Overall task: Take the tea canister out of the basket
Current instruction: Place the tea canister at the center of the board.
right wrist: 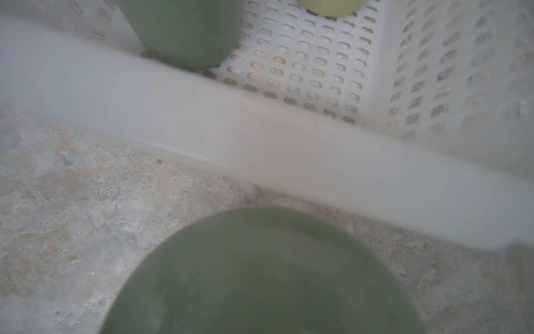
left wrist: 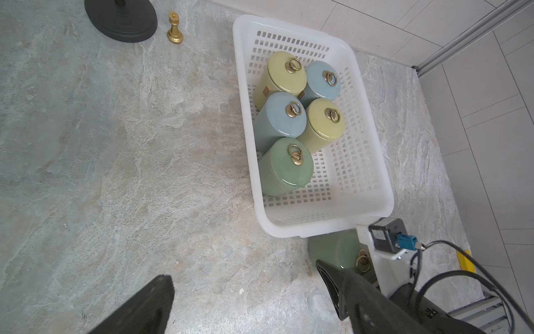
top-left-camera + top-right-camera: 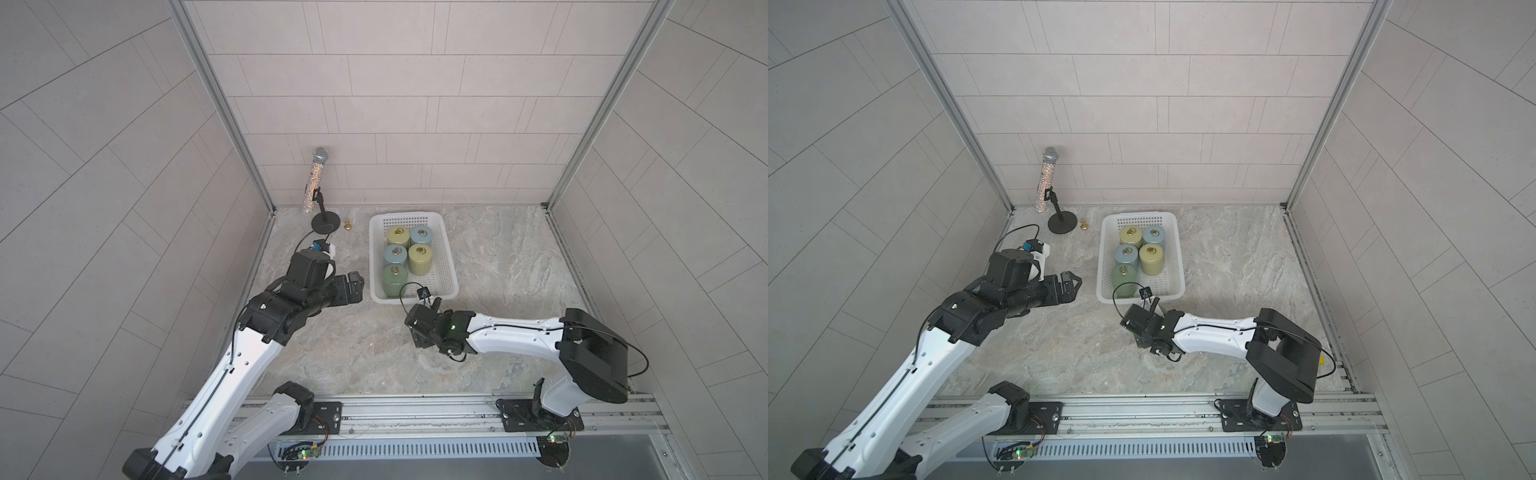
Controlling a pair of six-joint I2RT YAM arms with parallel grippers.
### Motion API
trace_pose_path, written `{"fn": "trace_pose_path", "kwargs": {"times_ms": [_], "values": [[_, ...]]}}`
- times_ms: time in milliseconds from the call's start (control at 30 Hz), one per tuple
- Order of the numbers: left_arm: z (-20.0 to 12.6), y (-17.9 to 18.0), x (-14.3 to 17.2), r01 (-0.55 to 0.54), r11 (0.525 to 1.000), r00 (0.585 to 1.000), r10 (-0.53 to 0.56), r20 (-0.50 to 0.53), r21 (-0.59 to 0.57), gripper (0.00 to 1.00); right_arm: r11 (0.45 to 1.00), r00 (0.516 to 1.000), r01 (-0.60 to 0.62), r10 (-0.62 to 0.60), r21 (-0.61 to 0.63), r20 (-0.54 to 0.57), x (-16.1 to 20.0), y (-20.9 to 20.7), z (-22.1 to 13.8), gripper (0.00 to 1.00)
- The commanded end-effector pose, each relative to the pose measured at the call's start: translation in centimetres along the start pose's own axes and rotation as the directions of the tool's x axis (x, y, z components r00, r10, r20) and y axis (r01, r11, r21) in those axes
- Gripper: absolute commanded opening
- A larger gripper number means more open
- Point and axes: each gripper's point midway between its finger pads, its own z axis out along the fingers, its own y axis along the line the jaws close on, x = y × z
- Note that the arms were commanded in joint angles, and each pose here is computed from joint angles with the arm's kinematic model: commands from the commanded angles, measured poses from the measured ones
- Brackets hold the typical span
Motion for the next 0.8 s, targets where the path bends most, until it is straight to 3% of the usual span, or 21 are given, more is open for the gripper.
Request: {"fn": "trace_pose_path", "kwargs": {"times_ms": [0,367,567,767], "values": [[-0.3,0.6,0.9,0.002,1.0,1.0,-0.003,-0.02,-0.022,1.0,0.999,0.995,-0.05,0.051,-0.022,0.09,-2.7,0.9,-0.7,0.8],[0.1,0.7,1.2,-0.003,1.0,0.999,0.002,-0.032,-0.028,1.0,0.998,0.995,-0.068,0.069,-0.016,0.066,-1.7,0.7,0.0,0.88],[0.5,0.6,1.1,-0.007,1.0,0.999,0.006,-0.038,-0.028,1.0,0.998,0.995,-0.061,0.061,-0.003,0.082,-2.4,0.3,-0.9,0.99],[0.8,0.4,0.9,-0.011,1.0,0.999,0.01,-0.042,-0.023,1.0,0.998,0.993,-0.064,0.065,-0.01,0.097,-3.2,-0.2,-2.5,1.0]]}}
